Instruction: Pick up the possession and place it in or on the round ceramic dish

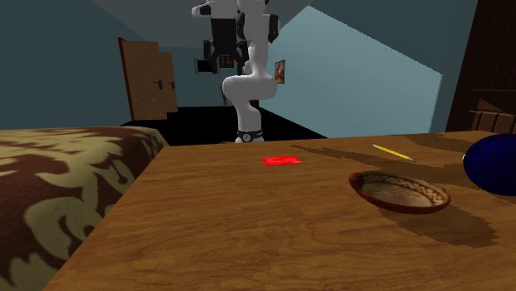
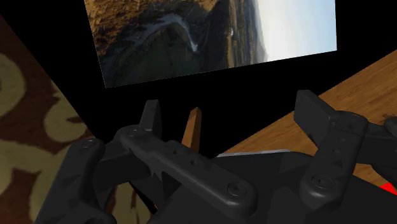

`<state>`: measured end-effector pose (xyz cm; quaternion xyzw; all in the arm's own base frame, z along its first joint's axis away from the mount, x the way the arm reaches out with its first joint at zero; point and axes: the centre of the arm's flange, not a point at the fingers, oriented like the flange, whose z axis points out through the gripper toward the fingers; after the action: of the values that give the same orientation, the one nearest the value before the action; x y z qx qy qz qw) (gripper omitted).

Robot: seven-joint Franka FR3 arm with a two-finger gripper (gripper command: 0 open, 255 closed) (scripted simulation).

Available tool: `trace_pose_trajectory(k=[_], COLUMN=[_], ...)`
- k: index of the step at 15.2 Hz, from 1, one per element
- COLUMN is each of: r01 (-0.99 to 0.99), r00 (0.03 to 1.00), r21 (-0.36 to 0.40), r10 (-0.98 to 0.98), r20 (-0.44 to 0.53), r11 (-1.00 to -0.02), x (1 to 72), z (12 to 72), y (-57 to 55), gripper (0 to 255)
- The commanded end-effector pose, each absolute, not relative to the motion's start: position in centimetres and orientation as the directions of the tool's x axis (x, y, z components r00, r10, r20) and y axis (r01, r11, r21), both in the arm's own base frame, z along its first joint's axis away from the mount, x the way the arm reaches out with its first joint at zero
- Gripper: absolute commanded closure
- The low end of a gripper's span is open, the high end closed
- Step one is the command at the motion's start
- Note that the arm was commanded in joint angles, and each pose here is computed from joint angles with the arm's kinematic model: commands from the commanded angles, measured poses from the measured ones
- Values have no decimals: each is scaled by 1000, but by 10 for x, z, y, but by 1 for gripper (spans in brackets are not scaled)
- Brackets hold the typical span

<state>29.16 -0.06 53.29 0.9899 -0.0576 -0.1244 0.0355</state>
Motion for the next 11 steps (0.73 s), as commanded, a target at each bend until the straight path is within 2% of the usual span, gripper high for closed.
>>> trace_pose_trajectory(k=[1,11], r01=[-105,-441], r00=[962,841], r21=[85,14], r10=[-123,-419], r20=[-242,-342], r11=[-991,-897], x=[292,360], z=[533,469], y=[-1,70], gripper=[0,0])
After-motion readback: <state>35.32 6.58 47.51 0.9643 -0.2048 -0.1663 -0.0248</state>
